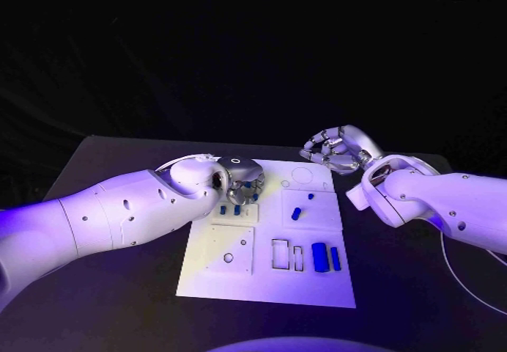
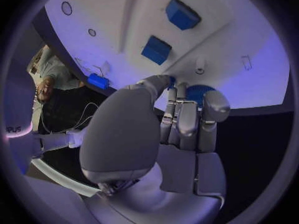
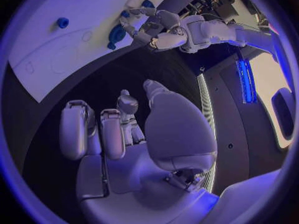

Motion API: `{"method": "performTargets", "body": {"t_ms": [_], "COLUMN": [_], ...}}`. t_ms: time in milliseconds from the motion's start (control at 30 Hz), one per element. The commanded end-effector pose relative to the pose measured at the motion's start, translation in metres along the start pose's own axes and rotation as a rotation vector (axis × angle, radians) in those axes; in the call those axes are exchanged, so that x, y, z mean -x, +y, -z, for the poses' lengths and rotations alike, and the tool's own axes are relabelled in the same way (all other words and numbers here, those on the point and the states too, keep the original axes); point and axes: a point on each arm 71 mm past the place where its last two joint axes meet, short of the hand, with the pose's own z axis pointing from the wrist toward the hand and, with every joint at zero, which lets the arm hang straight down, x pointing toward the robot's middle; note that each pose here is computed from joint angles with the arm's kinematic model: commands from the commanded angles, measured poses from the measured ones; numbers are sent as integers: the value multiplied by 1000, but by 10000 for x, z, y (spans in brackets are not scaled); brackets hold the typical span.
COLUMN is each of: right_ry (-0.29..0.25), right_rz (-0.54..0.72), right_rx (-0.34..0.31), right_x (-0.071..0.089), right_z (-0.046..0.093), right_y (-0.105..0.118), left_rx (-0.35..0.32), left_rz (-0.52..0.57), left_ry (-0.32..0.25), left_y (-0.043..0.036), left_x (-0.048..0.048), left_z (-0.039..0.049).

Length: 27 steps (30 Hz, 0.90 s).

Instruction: Assemble the parts on the task board

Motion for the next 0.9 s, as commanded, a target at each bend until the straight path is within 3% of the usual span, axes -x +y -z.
{"method": "performTargets", "body": {"t_ms": [33,633,900], "right_ry": [4,4,3], "right_rz": [3,3,3], "right_rx": [15,16,17], "right_x": [-12,-16,-15], "right_z": [1,-2,-4], "right_y": [16,19,18], "left_rx": [-7,-8,-3], "left_rz": [-2,10,14], "left_ry": [4,8,-31], "left_y": [-29,-43,-24], "left_x": [-15,-47,-43], "left_z": [-19,-39,-28]}}
